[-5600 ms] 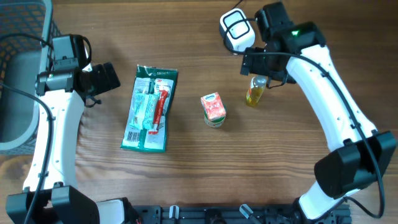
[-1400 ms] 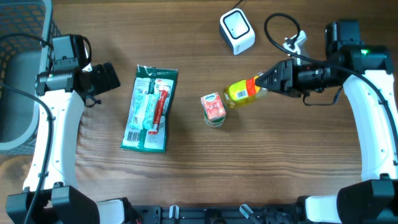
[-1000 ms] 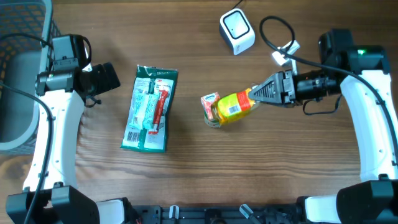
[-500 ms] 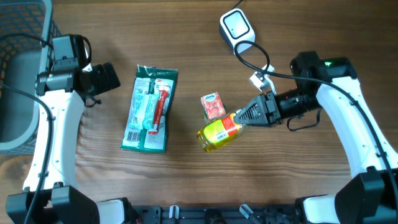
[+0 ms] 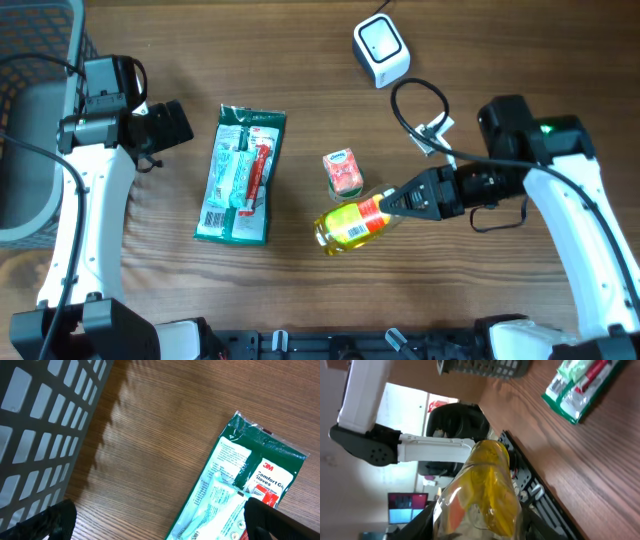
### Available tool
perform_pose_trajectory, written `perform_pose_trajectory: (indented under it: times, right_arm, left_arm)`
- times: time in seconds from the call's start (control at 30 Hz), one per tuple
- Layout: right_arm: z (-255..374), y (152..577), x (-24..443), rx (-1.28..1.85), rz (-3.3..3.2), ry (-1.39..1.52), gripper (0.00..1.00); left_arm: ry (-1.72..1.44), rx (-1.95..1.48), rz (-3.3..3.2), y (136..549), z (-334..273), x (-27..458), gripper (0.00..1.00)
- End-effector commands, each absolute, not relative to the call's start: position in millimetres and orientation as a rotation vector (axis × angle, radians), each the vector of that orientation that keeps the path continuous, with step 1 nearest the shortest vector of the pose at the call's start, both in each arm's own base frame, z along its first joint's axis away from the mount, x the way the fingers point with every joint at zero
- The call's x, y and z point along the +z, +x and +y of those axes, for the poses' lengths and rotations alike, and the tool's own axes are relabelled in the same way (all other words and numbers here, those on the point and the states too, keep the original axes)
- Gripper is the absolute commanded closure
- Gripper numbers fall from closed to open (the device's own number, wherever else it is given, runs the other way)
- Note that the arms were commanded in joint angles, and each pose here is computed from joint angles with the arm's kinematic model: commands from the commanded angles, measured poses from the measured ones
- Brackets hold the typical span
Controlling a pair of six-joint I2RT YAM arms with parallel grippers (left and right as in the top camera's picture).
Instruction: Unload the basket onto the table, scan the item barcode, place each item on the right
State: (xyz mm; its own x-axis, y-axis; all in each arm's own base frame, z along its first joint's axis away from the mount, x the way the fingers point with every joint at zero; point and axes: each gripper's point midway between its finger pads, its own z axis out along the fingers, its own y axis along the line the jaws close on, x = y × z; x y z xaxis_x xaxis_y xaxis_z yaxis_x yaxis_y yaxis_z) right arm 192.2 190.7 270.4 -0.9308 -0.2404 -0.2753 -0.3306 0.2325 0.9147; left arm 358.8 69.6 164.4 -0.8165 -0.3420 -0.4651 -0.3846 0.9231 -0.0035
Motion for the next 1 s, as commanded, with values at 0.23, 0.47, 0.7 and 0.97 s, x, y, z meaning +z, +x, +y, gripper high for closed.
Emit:
perform_pose_trajectory:
  times: [0.23,0.47,0.7,0.97]
  right_arm:
    - [195.2,189.2,287.1,1.895,2.325,-0.543,0.82]
    - [195.2,189.6,287.0,1.893,2.323,-0.546,0.82]
    - [195.3,189.7,287.1,1.893,2.322,-0.547,0.82]
    - [196.4,190.6,291.5,1.918,2.290,-0.544,0.82]
  left_arm:
    - [-0.543,0.134,2.608,359.1,72.4,163.8,0.00]
    - [-0.543,0.134,2.608,359.1,72.4,163.8,0.00]
    - [-0.543,0.134,2.607,359.1,72.4,163.9,0.00]
    - [-0.543,0.134,2.608,359.1,72.4,163.8,0.00]
